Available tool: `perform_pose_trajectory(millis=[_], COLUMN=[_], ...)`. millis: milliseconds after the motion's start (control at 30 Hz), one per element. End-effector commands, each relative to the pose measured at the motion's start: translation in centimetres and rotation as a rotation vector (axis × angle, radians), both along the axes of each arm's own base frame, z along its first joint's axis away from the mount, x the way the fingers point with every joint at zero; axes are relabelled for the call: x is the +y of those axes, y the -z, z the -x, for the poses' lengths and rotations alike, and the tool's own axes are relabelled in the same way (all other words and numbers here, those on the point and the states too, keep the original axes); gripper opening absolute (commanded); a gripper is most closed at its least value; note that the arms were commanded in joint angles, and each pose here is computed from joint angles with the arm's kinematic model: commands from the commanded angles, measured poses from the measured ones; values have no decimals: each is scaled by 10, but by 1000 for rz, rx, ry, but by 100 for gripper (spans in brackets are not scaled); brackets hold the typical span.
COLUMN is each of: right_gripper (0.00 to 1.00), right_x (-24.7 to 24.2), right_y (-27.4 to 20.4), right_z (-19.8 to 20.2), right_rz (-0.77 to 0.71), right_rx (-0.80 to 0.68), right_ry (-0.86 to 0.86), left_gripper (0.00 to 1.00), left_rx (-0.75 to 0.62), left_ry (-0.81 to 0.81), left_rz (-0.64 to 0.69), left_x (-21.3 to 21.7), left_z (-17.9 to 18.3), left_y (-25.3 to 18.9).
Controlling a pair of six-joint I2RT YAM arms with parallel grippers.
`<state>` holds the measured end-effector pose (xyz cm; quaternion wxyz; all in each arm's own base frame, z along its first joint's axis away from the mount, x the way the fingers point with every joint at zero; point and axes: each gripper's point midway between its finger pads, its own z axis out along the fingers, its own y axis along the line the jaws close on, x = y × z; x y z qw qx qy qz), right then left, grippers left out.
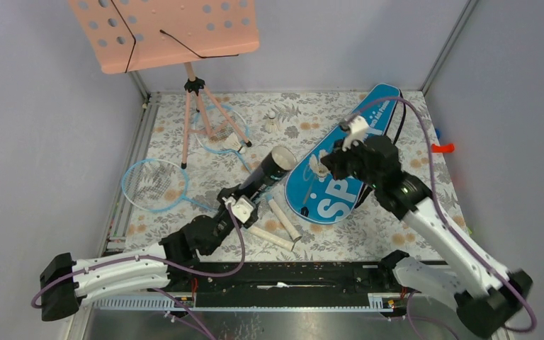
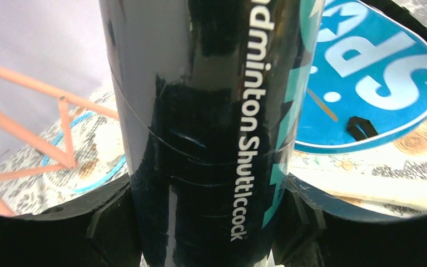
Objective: Pack up the badminton gear
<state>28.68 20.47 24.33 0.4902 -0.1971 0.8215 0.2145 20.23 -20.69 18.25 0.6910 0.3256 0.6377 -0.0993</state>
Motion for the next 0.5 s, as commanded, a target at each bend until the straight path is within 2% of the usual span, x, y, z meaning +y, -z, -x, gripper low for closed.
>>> perform_pose_trajectory(millis=[0,233,467], right_gripper=[0,0,0], right_x=[-4,-15,-1], right_y=[-56,-117,-136], right_z=[45,108,123], right_rz=[-290,-499,-669], right_rx=[-67,-168,-186], right_ry=[-8,-134,-232], left_gripper=[7,6,6], left_rx=[-93,-84,-93], left_ry=[145,290,415], left_rz=[40,-61,-38], left_x=[-27,-48,-65], left_z=[9,23,39], left_y=[-30,-14,-18])
